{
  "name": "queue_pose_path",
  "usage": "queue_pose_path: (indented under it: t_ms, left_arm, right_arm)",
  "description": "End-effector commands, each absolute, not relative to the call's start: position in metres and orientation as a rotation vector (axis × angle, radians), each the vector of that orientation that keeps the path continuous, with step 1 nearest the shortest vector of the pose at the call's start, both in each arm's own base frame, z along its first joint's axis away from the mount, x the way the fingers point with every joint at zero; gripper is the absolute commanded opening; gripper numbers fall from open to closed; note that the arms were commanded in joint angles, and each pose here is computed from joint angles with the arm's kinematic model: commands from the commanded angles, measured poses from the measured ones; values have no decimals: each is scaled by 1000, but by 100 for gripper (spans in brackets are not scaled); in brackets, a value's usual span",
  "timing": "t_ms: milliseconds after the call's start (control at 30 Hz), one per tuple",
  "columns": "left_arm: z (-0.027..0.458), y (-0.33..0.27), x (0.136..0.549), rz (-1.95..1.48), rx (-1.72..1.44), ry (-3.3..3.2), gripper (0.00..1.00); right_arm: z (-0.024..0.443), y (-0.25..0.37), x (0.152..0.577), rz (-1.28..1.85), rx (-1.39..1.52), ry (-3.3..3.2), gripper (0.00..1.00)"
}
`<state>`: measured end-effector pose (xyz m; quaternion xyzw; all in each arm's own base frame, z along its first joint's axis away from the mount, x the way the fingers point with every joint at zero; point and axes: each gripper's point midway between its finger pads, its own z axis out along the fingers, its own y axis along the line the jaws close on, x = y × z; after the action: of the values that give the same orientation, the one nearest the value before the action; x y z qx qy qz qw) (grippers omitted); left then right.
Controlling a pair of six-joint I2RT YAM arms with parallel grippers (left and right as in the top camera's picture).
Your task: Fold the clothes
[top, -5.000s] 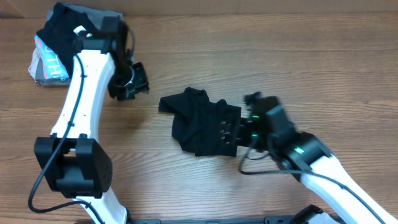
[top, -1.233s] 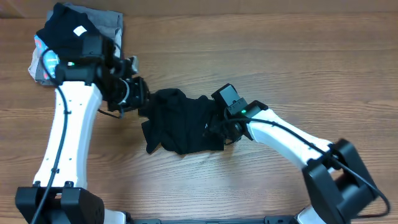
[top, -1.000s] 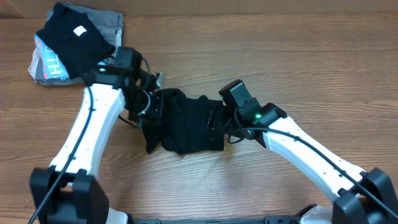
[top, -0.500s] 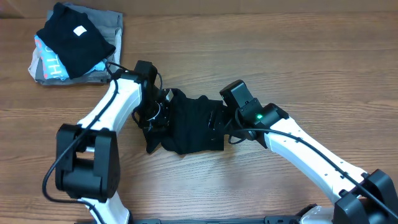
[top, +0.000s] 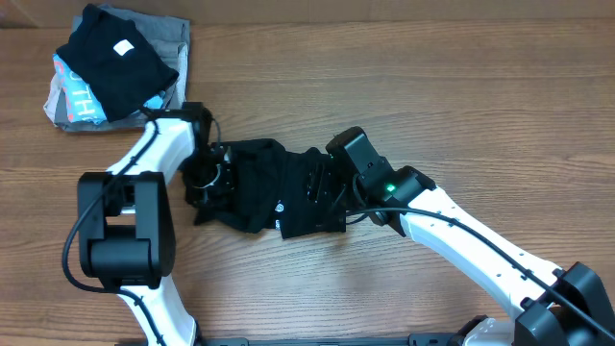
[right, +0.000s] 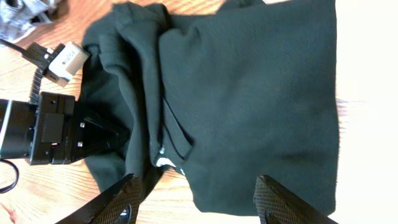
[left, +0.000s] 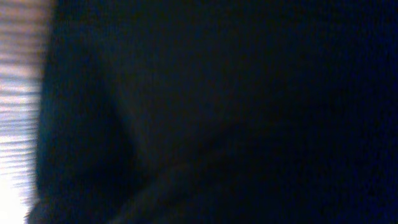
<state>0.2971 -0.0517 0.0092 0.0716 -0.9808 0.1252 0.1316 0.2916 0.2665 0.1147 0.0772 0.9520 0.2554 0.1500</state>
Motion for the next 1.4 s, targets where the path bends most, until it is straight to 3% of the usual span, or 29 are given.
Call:
queue_pose_path:
  t_ms: [0, 500, 700, 900, 1133, 1367]
  left_arm:
    - [1, -25, 291, 236, 304, -2823, 4]
    - [17, 4, 287, 104, 479, -2775, 4]
    - [79, -3, 309, 158, 491, -2920, 4]
    - [133, -78, 304, 534, 155, -3026, 4]
    - [120, -149, 300, 653, -121, -2996, 4]
    - [82, -182, 301, 626, -149, -2927, 4]
  right_arm:
    - [111, 275, 293, 733, 184, 2729, 63]
    - [58, 300, 292, 676, 96, 2795, 63]
    - [40, 302, 296, 655, 108, 2809, 64]
    - [35, 286, 308, 573, 219, 2787, 64]
    - [24, 236, 316, 523, 461, 2880, 38]
    - [22, 227, 316, 485, 452, 2891, 37]
